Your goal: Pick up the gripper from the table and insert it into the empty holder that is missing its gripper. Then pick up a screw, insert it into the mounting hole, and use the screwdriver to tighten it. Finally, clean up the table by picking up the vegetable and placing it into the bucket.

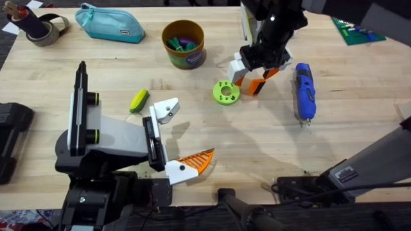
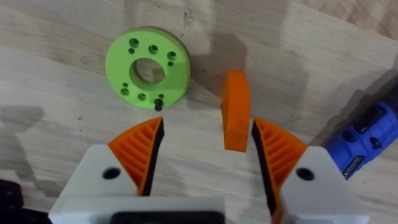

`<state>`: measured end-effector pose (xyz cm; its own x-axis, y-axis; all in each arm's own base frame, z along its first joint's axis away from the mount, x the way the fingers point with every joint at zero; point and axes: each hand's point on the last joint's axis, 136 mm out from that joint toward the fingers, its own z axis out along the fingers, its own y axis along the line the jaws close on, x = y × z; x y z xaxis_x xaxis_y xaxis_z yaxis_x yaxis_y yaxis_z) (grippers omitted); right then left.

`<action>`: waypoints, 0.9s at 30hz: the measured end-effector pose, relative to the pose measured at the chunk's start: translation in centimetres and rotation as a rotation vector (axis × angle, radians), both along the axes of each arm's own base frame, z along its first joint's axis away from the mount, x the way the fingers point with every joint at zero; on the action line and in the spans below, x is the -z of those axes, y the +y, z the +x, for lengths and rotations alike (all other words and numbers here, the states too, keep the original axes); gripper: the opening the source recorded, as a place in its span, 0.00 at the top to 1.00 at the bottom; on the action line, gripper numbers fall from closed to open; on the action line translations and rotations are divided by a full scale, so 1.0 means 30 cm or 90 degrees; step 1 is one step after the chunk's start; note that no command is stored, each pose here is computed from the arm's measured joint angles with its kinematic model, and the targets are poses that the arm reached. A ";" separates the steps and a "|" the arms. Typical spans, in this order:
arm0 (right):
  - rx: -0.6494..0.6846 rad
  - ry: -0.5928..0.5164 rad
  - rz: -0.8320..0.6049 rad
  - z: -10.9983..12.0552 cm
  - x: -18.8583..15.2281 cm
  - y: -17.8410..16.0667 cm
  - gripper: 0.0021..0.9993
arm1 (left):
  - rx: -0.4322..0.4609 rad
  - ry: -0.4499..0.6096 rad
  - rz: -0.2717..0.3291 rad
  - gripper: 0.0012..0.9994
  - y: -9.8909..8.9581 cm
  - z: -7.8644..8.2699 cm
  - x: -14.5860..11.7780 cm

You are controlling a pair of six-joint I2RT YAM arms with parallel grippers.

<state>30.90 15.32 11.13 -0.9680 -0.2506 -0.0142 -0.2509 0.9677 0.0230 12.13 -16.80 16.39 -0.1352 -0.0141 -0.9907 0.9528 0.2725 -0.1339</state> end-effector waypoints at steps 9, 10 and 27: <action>0.004 -0.010 0.001 0.014 0.000 0.000 0.14 | 0.000 0.003 0.000 0.01 0.000 -0.001 -0.001; 0.009 -0.009 -0.001 0.012 0.000 -0.001 0.14 | 0.000 0.003 0.000 0.01 0.000 -0.001 -0.001; 0.099 -0.058 -0.001 -0.021 -0.098 -0.050 0.14 | 0.000 0.003 0.000 0.01 0.000 -0.001 -0.001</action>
<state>30.26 13.82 14.07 -0.9898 -0.0986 -0.1029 -0.0997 0.9950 0.0051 12.11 -16.80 16.43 -0.1406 -0.0138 -0.9900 0.9521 0.2724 -0.1390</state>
